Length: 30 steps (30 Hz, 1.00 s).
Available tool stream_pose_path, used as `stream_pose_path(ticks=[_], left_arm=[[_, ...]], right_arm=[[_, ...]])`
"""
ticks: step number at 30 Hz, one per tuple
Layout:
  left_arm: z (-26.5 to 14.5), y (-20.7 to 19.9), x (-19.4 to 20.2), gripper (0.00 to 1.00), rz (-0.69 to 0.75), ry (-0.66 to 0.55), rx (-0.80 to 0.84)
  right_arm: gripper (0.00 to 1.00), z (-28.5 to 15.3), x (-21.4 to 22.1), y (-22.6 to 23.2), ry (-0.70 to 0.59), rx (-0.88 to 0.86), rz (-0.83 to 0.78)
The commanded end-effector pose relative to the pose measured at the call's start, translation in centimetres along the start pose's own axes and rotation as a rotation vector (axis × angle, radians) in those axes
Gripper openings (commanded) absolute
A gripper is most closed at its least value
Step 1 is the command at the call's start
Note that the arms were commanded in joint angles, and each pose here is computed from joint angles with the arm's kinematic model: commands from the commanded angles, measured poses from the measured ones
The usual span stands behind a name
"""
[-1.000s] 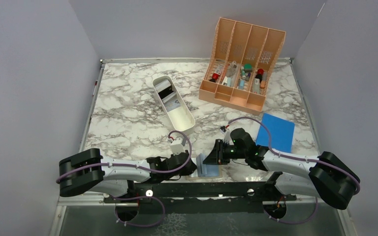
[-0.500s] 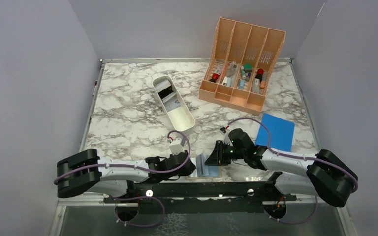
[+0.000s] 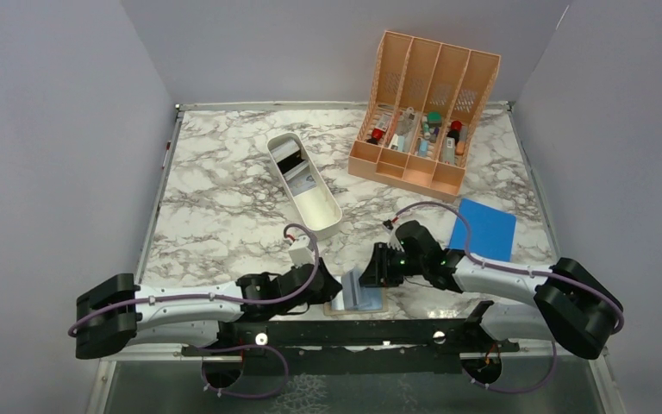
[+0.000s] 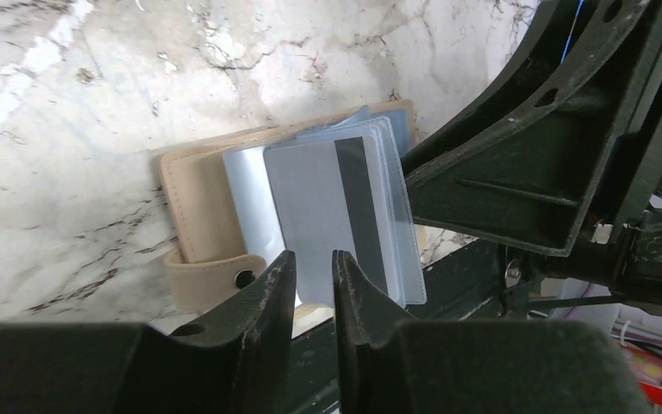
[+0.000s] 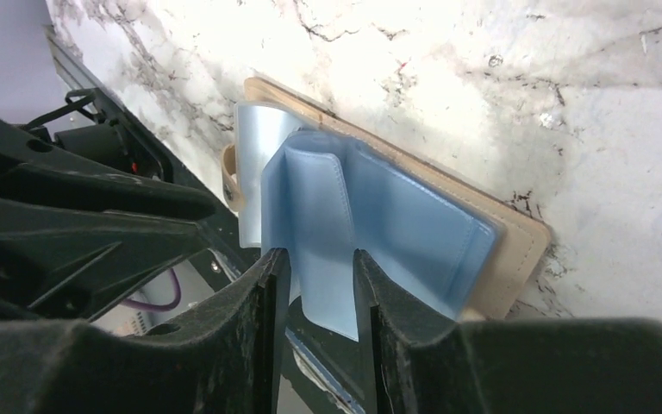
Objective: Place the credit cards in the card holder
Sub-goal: Turn over the card slot in the card holder.
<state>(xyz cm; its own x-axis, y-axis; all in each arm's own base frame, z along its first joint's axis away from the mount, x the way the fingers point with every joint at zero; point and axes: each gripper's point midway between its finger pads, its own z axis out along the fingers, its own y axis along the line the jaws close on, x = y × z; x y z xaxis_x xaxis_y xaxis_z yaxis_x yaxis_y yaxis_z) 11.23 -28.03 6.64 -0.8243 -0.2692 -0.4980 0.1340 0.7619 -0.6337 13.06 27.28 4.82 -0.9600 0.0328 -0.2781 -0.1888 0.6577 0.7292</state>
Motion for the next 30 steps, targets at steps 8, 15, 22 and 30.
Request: stream_pose_path(ticks=[8,15,22,30], left_arm=[[-1.9,4.5,-1.6,0.31,-0.012,-0.082,-0.130],[-1.6,4.2,-1.5,0.31,-0.009,-0.078,-0.094],[-2.2,3.2,-2.5,0.31,0.010,-0.096,-0.076],[-3.7,1.1,-4.5,0.31,0.021,-0.143,-0.029]], right_arm=[[0.50,0.2,-0.3,-1.6,0.013,0.135,-0.036],[0.59,0.0,-0.4,-1.2,0.021,0.215,-0.079],[0.63,0.5,0.0,0.2,0.036,0.228,-0.100],[0.64,1.8,0.6,0.8,0.071,0.280,-0.128]])
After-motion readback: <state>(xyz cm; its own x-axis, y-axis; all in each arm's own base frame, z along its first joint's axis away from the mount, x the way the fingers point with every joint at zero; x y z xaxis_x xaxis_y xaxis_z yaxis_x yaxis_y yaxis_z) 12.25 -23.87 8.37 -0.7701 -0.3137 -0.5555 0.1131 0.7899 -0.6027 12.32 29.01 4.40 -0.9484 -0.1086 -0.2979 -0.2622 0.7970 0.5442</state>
